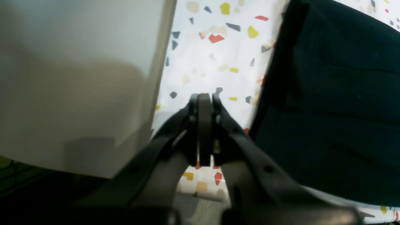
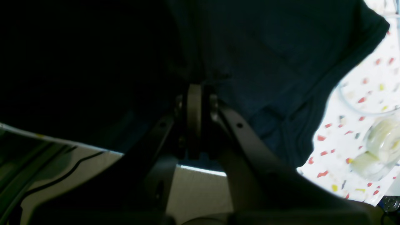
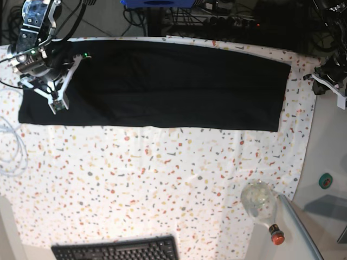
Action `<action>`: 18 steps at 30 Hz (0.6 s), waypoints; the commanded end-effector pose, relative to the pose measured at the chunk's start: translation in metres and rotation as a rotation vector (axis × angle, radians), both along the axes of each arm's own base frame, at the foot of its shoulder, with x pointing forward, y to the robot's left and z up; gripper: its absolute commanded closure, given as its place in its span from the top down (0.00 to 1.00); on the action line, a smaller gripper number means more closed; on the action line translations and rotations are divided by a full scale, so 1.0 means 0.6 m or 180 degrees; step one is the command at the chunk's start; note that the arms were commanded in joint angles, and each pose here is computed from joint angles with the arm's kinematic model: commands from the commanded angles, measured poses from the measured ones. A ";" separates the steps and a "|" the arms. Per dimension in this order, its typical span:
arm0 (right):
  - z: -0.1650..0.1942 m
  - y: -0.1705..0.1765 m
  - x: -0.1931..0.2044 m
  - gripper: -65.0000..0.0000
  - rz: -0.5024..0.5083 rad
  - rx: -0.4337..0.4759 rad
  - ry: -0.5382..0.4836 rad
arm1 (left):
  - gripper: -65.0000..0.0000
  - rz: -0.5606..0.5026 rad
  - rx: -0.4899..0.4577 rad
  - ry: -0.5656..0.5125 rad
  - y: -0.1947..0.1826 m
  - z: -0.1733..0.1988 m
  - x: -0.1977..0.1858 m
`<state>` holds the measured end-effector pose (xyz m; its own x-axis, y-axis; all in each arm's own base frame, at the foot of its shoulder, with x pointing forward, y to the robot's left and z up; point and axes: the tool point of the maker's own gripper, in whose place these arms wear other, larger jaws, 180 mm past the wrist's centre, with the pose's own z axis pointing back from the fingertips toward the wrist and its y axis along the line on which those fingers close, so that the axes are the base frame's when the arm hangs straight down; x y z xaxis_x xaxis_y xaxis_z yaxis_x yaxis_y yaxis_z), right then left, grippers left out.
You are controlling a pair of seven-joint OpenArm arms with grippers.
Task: Layout the t-shirt on the table in an organized manner, then fold the t-shirt properly
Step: 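Press the right gripper onto the shirt's folded end to flatten it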
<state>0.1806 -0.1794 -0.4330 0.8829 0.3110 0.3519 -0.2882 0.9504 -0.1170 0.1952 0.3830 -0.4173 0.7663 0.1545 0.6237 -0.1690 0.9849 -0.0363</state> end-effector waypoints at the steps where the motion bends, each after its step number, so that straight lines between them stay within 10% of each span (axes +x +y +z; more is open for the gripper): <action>1: 0.008 0.005 0.004 0.00 0.0003 0.0022 -0.0074 | 0.00 -0.0047 0.0073 -0.0120 0.010 0.022 0.015; 12: -0.008 0.009 -0.034 0.00 -0.0013 0.0019 0.0178 | 0.00 -0.0050 0.0067 -0.0118 0.009 0.021 0.015; 18: 0.030 0.003 -0.006 0.43 0.0001 -0.0057 -0.0114 | 0.00 -0.0050 0.0067 -0.0118 0.009 0.021 0.015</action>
